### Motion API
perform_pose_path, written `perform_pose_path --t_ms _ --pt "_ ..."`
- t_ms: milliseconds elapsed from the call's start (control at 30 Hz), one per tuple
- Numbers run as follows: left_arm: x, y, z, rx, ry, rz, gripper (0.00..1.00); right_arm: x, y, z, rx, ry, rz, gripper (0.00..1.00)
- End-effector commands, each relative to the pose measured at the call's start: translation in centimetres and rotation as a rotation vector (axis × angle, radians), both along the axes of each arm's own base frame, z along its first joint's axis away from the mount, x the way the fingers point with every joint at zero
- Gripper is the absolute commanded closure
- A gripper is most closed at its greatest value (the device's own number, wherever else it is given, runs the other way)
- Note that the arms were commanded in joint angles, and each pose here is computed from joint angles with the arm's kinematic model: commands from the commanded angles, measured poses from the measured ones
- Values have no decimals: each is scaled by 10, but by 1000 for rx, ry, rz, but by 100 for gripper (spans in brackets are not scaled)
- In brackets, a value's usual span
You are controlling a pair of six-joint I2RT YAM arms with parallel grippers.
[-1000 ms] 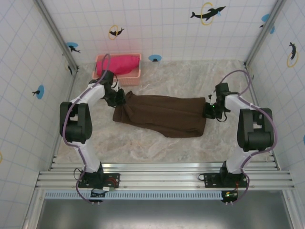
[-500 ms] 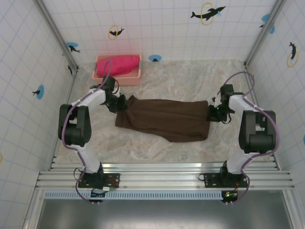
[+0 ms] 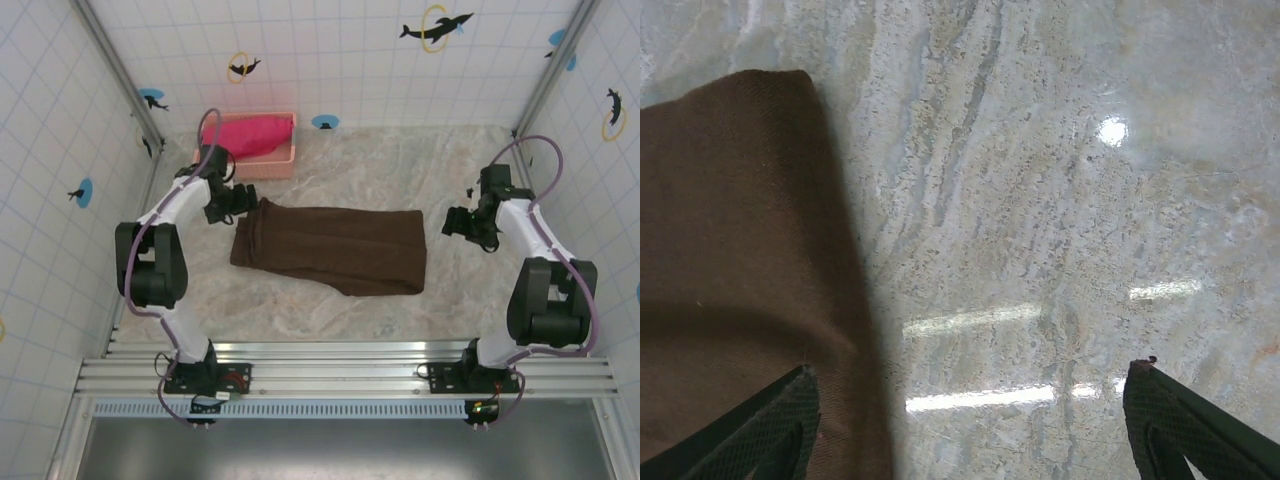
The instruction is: Roll up the long pants
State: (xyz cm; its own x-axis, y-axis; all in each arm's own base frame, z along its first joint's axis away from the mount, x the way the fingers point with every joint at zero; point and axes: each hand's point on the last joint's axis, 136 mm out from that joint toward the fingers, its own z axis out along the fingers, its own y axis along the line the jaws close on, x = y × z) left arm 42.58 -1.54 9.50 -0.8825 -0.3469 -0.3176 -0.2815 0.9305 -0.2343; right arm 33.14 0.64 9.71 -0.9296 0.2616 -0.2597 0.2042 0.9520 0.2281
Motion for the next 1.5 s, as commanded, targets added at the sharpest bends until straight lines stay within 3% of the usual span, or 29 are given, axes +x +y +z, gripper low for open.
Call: perform_pose_path --t_ms 0,200,367,600,900,1200,1467 --pt "8 -7 43 -24 -105 -27 3 8 8 6 14 -15 2 19" --pt "13 -30 57 -123 -149 -61 6 26 17 3 41 -27 -2 19" --pt "24 -77 69 -334 -224 -136 7 39 23 1 47 -25 3 18" --pt "26 -121 49 -467 -183 -208 7 45 31 -3 42 -13 23 3" --pt "41 -147 17 -487 -122 -242 8 38 41 -11 54 13 47 3" --pt "48 -141 -8 -436 -94 -228 8 30 106 -35 156 43 153 3" --pt "50 -138 -16 -408 -77 -232 9 39 133 -66 156 101 189 3"
